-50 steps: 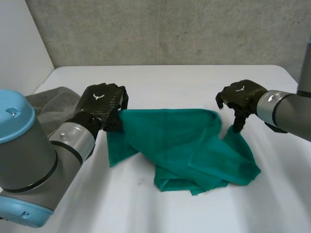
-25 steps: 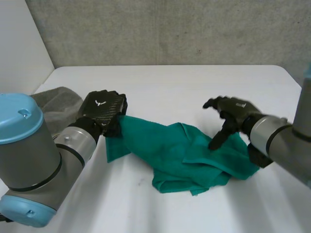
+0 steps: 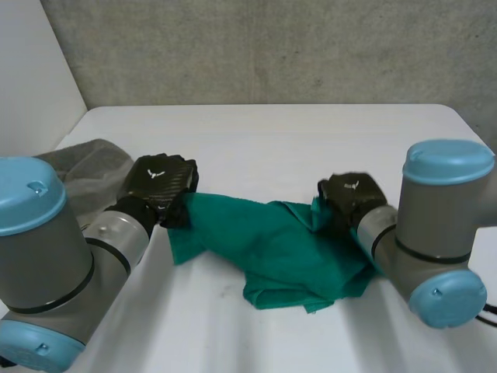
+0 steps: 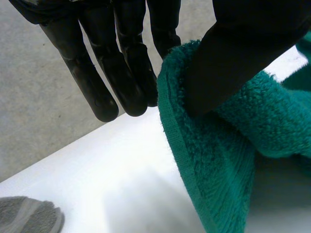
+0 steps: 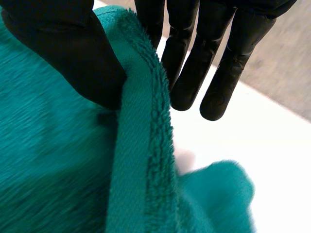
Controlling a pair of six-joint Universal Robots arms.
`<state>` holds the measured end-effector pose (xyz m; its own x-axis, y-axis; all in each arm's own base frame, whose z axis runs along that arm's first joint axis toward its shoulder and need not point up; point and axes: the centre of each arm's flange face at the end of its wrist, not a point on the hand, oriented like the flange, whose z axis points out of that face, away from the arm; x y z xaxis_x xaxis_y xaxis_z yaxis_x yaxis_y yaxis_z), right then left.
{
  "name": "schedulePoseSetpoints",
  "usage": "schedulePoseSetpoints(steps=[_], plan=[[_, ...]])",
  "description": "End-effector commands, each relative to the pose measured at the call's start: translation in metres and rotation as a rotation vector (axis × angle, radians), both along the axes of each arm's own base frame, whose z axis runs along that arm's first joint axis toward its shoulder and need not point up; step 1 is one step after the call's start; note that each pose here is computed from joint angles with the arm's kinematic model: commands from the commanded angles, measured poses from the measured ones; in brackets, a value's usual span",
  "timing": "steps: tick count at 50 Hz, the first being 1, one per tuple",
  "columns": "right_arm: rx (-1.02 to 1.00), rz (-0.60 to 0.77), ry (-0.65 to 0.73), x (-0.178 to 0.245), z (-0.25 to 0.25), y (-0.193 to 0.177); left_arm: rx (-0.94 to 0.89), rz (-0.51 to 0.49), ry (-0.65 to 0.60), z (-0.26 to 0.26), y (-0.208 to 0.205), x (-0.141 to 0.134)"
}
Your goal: Fold the laundry.
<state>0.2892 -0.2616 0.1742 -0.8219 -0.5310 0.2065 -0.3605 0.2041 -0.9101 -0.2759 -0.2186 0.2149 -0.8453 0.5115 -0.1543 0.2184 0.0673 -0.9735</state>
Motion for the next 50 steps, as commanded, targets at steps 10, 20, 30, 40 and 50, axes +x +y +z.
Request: schedulePoseSetpoints(steps=[10,20,30,40,50], plan=[[-0.171,0.113,0.52,-0.052,0.092,-0.004,-0.068,0.072,-0.136,0.033,-0.007,0.035],[-0.122,0.149,0.57,-0.043,0.069,-0.024,0.0,0.005,-0.395,-0.024,-0.03,0.024],[-0.686,-0.101,0.385,-0.012,0.148,-0.112,-0.367,0.083,-0.317,0.027,-0.129,-0.016],[-1.16,-0.244,0.149,-0.011,0.256,-0.108,-0.982,0.257,-0.03,0.175,-0.127,-0.017],[-1.0,-0.089,0.101,-0.013,0.211,-0.102,-0.794,0.205,-0.134,0.118,-0.104,-0.007]])
